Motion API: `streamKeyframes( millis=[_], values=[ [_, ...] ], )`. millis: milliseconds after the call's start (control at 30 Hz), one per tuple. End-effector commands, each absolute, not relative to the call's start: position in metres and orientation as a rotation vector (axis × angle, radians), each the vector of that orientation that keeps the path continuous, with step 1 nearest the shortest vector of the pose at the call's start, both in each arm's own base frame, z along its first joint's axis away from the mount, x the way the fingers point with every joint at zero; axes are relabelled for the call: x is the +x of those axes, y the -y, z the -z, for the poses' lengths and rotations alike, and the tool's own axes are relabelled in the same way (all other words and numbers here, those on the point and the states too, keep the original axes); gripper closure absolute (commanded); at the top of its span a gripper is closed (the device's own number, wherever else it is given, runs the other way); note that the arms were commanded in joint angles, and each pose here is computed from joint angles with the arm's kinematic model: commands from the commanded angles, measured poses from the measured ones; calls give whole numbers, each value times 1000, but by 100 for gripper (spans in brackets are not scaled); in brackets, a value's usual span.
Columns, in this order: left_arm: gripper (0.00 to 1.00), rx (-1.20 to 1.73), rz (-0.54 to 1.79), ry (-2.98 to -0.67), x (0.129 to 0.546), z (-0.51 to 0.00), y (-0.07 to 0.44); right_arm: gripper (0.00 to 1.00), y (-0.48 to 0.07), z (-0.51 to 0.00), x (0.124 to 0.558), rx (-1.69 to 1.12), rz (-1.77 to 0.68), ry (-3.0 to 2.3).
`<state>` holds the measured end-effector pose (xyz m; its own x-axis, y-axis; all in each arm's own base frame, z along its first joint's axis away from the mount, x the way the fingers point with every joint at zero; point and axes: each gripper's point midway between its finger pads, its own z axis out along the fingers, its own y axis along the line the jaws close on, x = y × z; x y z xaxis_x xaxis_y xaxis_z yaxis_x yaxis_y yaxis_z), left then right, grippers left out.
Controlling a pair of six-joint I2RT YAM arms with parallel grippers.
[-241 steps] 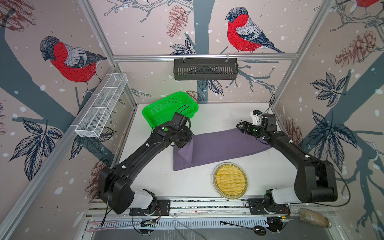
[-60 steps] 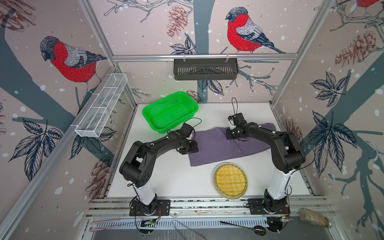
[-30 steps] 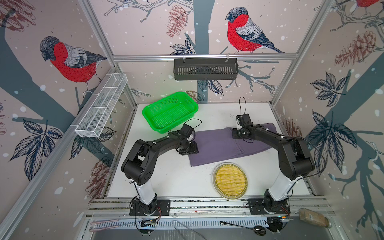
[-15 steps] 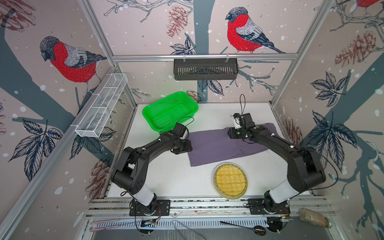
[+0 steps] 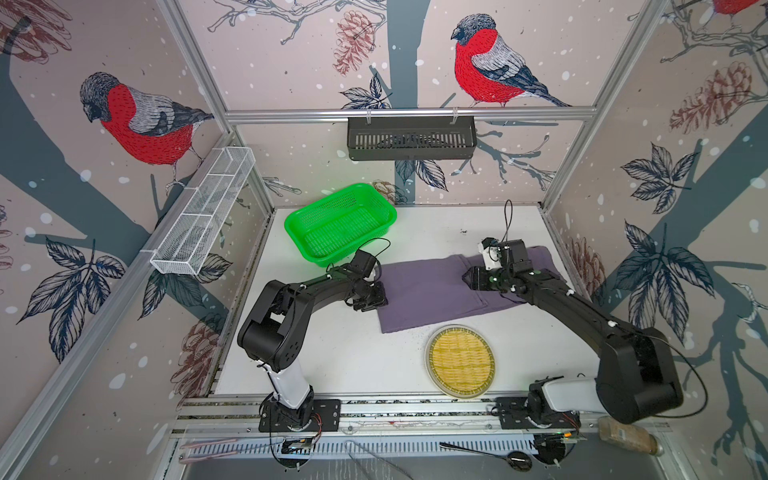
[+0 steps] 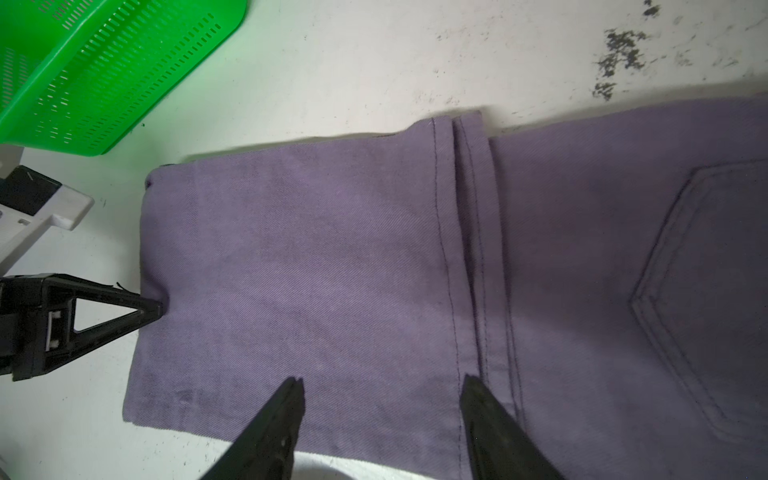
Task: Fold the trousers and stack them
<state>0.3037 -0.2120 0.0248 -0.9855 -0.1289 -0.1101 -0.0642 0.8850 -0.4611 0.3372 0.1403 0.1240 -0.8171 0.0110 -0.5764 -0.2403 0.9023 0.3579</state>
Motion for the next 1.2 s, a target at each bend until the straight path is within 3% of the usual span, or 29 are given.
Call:
streamKeyframes(
  millis=[0, 100, 300, 700, 967, 1167],
  values=[
    [76, -136, 689, -2933, 301, -20, 211, 35, -137, -129, 335, -165, -572, -2463],
    [100, -123, 682, -2923, 302, -28, 210, 35, -133, -133, 336, -156, -564, -2455],
    [100, -125, 511, -2872, 308, -64, 182, 34, -125, -139, 343, -123, -551, -2435],
    [100, -384, 262, -2773, 296, -112, 65, 33, -124, -143, 352, -121, -556, -2421],
    [100, -524, 54, -2615, 301, -176, -12, 33, -128, -139, 354, -133, -578, -2429],
    [100, -529, 9, -2541, 311, -210, -30, 30, -133, -144, 354, -144, -617, -2407]
  ],
)
